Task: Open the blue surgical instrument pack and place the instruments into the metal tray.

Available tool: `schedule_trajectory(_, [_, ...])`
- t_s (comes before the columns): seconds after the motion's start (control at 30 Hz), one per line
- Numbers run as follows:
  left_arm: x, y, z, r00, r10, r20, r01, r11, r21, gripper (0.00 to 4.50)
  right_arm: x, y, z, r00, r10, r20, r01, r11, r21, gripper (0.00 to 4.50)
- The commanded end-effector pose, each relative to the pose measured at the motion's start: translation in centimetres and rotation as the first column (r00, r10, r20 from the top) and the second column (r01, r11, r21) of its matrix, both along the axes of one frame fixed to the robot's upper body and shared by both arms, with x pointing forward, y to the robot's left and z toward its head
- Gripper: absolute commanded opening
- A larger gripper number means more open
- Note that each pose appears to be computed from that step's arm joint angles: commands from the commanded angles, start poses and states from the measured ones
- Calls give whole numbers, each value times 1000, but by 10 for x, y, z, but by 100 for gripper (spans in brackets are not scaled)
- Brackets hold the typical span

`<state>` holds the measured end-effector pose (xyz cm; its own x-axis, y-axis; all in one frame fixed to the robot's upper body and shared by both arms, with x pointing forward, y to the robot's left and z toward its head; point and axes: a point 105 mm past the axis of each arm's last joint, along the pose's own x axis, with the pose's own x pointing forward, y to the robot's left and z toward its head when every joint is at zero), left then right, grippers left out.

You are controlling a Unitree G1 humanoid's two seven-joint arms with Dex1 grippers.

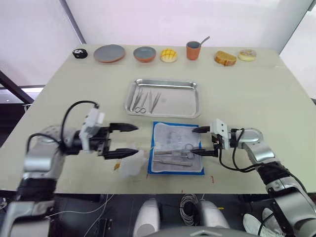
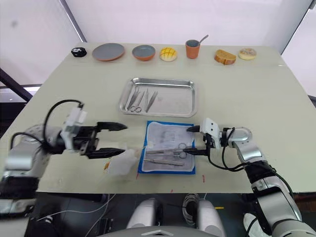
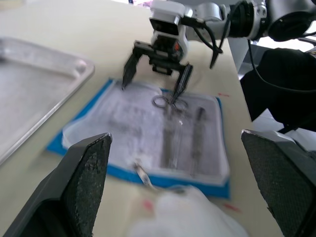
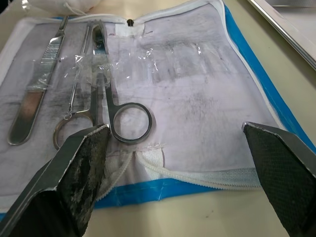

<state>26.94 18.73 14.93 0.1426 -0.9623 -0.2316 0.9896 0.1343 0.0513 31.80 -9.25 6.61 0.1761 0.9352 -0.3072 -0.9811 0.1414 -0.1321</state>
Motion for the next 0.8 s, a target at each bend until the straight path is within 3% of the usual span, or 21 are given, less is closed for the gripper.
schedule_trajectory(0.03, [15, -25, -8, 997, -60, 39, 59, 998, 31, 444, -1, -19, 3, 997, -60, -44, 61, 998, 21, 450])
schedule_trajectory(0.27, [23, -43, -33, 991, -133, 3, 132, 991, 29, 444, -9, -25, 30, 992, -95, -81, 103, 989, 103, 450])
schedule_trajectory(0.4, [26, -45, -51, 987, -159, -7, 159, 986, 57, 444, -17, -30, 57, 994, -103, -34, 106, 985, 134, 450])
schedule_trajectory(0.6, [24, -42, -79, 981, -195, -20, 196, 975, 108, 444, -36, -46, 95, 991, -117, 63, 111, 989, 103, 450])
schedule_trajectory(0.8, [20, -39, -89, 975, -222, -17, 222, 965, 140, 444, -61, -60, 129, 986, -110, 124, 105, 993, 45, 450])
